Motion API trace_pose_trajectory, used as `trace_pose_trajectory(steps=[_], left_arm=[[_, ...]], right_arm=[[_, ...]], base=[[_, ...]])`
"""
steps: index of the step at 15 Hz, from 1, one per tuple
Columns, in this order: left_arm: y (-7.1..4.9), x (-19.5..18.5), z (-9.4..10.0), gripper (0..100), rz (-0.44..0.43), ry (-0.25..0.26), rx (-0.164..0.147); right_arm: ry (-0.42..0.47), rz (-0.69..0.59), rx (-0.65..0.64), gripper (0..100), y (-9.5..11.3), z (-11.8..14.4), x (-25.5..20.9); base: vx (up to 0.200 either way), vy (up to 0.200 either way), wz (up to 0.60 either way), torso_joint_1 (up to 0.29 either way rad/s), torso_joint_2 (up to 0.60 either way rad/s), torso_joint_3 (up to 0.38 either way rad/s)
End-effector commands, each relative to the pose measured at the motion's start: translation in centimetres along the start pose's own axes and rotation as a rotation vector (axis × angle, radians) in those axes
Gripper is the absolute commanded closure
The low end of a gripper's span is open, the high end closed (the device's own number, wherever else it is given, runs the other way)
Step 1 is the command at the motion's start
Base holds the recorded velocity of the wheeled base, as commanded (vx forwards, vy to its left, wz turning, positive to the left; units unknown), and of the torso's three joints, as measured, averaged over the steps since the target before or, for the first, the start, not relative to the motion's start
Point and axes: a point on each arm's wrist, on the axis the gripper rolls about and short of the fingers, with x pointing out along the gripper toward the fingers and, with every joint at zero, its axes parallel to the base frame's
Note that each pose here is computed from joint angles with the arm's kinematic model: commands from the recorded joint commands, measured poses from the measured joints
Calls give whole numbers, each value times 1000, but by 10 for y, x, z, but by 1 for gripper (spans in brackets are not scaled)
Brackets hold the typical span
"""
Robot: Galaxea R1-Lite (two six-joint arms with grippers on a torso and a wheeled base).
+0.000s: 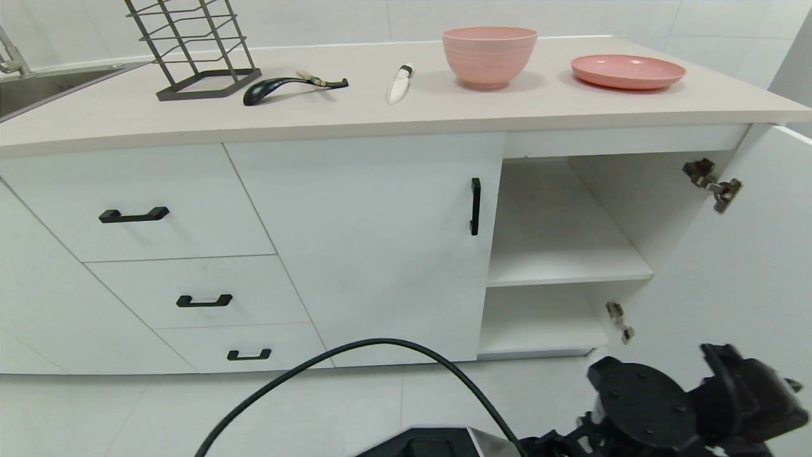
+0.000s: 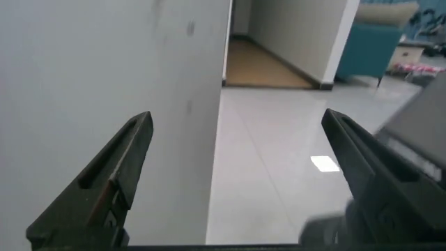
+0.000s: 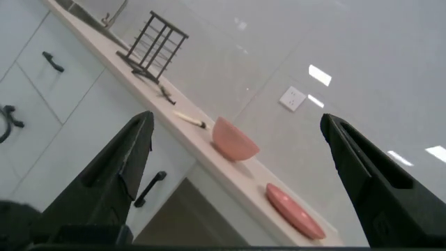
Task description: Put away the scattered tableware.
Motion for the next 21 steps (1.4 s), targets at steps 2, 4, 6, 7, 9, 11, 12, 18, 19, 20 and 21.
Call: trace_pose_trajectory(steps=[2, 4, 6, 7, 9, 11, 12, 18, 19, 20, 21], left_arm=[[-2, -108, 62, 0, 130, 19, 12], [-12, -163, 95, 0, 200, 13, 30], [-23, -205, 129, 0, 265, -21, 74], [-30, -223, 146, 0, 294, -48, 100], [-47, -258, 172, 0, 347, -87, 144], [-71, -297, 188, 0, 415, -111, 181], [-82, -318, 193, 0, 465, -122, 206], [-154, -400, 200, 0, 771, -166, 378], [-176, -410, 201, 0, 837, -177, 421], [-191, -415, 198, 0, 883, -168, 435], [-207, -419, 193, 0, 925, -160, 446]], right_arm=[[39, 16, 38, 0, 7, -10, -3], [72, 28, 70, 0, 12, -19, -5], [108, 43, 107, 0, 21, -27, -11], [126, 50, 123, 0, 25, -30, -14], [143, 70, 151, 0, 33, -34, -20], [155, 87, 178, 0, 42, -36, -27], [151, 96, 187, 0, 47, -34, -32], [124, 135, 225, 0, 66, -12, -61], [141, 147, 246, 0, 77, -4, -78], [160, 160, 272, 0, 87, -1, -91], [191, 167, 297, 0, 98, 0, -105]], base=[[0, 0, 0, 0, 0, 0], [0, 0, 0, 0, 0, 0], [0, 0, 0, 0, 0, 0], [0, 0, 0, 0, 0, 0], [0, 0, 0, 0, 0, 0], [0, 0, 0, 0, 0, 0], [0, 0, 0, 0, 0, 0], [0, 0, 0, 0, 0, 0], [0, 0, 0, 0, 0, 0], [0, 0, 0, 0, 0, 0], [0, 0, 0, 0, 0, 0]])
